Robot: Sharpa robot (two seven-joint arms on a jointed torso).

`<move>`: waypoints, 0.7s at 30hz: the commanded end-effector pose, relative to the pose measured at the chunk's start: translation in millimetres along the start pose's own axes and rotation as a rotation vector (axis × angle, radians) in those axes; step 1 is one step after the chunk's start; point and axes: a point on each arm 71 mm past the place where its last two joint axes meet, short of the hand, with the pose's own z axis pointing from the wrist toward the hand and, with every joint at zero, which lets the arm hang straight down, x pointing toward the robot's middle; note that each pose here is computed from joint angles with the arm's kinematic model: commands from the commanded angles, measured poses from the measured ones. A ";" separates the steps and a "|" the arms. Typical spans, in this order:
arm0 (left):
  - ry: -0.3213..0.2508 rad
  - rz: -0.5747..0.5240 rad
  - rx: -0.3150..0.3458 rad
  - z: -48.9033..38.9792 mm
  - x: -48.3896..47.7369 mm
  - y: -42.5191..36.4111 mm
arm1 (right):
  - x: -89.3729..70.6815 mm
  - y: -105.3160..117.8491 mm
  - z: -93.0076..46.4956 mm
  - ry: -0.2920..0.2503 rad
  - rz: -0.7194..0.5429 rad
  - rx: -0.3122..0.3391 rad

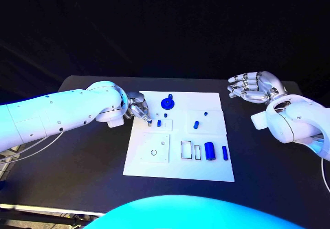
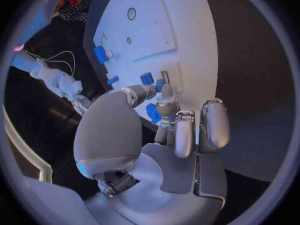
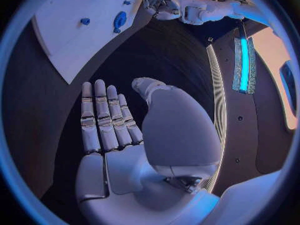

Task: Assemble the parts on the task board

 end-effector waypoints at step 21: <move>0.012 0.032 -0.033 4.5 -6.6 -3.9 | 2.5 0.7 0.1 0.013 0.005 -0.009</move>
